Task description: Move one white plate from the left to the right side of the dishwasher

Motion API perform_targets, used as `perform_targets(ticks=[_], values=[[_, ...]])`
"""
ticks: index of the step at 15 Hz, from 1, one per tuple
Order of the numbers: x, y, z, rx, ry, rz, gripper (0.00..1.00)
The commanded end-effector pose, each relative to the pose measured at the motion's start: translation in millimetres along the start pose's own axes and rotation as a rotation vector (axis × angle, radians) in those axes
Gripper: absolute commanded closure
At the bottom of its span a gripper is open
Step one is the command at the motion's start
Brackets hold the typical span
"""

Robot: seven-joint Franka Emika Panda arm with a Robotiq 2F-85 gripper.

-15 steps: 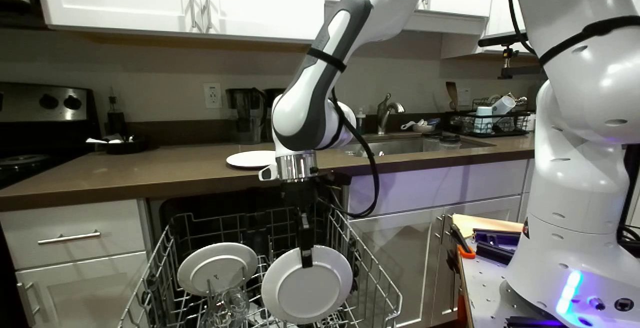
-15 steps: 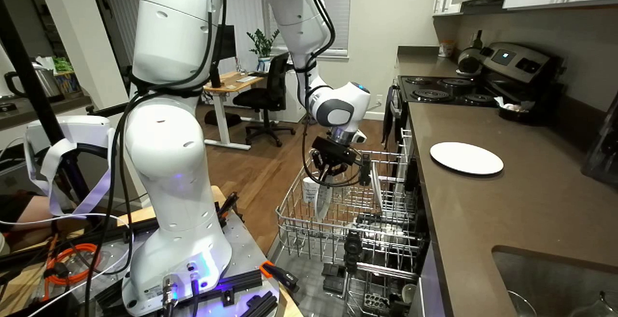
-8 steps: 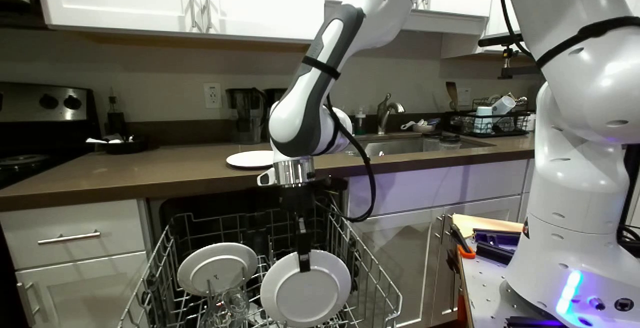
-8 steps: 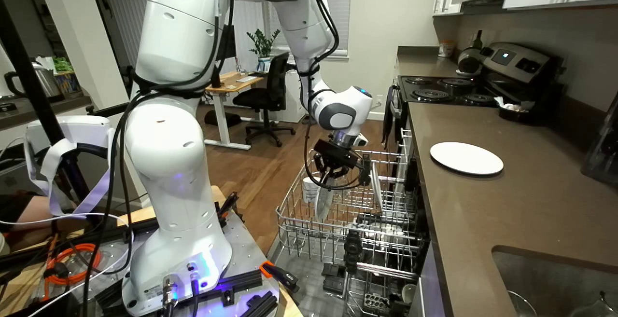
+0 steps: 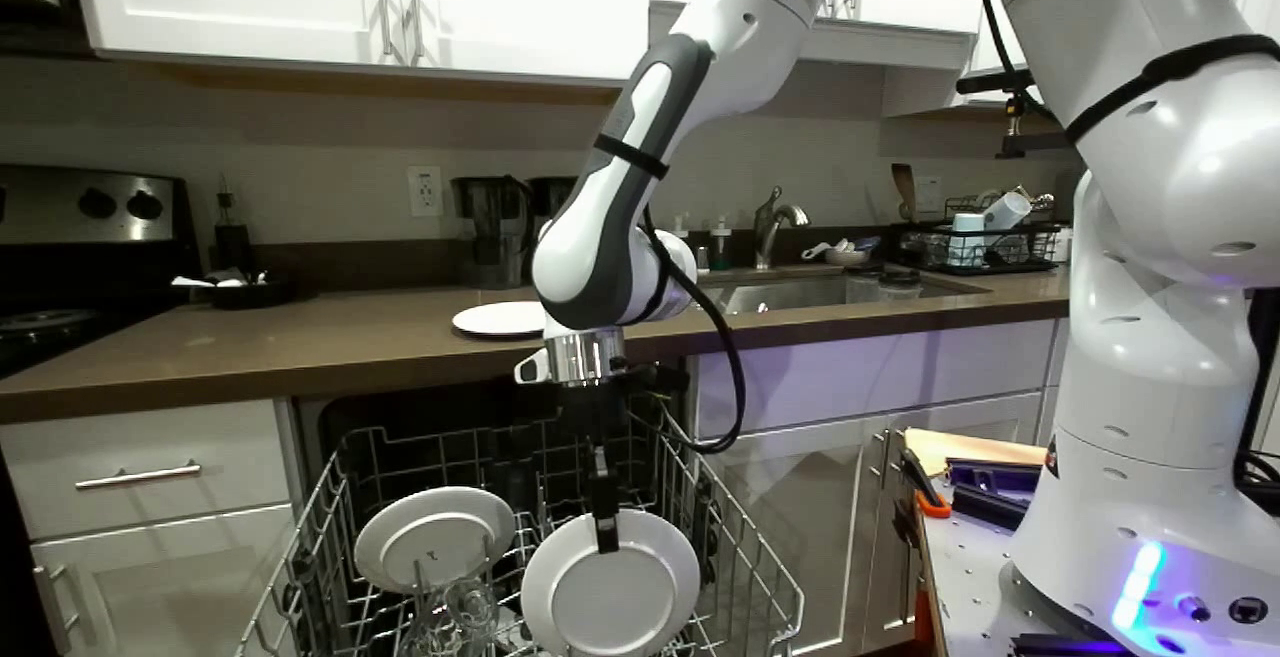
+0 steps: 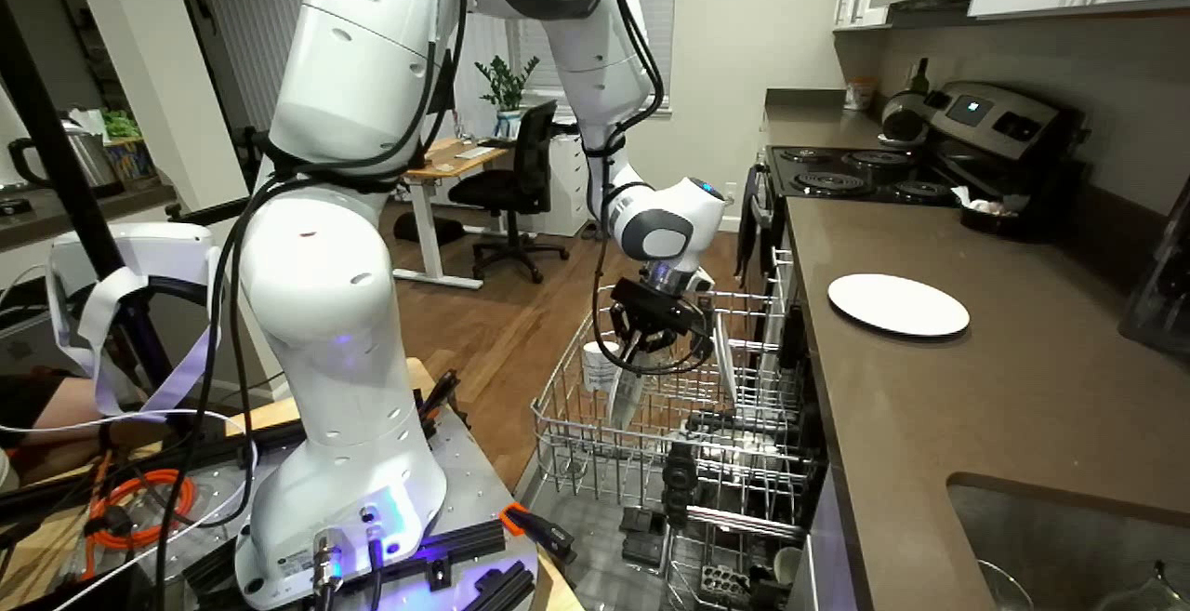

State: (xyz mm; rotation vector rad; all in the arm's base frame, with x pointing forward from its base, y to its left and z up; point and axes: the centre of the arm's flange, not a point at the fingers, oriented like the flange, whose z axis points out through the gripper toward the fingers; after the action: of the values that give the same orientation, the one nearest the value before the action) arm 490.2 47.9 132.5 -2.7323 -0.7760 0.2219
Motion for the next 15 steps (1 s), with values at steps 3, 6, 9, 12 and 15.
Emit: perform_targets(ticks=[3,6,9,12,15], values=[[15.3,7.3,22.4,-0.004,-0.003,-0.031,0.91],[14.6,8.6,24.6,-0.004,-0.012,-0.029,0.91],[14.9,11.1,33.1,0.001,-0.028,-0.03,0.91],[14.7,13.8,42.0,0.005,-0.045,-0.037,0.91],[17.9,14.5,39.3,0.002,-0.045,-0.039,0.91]])
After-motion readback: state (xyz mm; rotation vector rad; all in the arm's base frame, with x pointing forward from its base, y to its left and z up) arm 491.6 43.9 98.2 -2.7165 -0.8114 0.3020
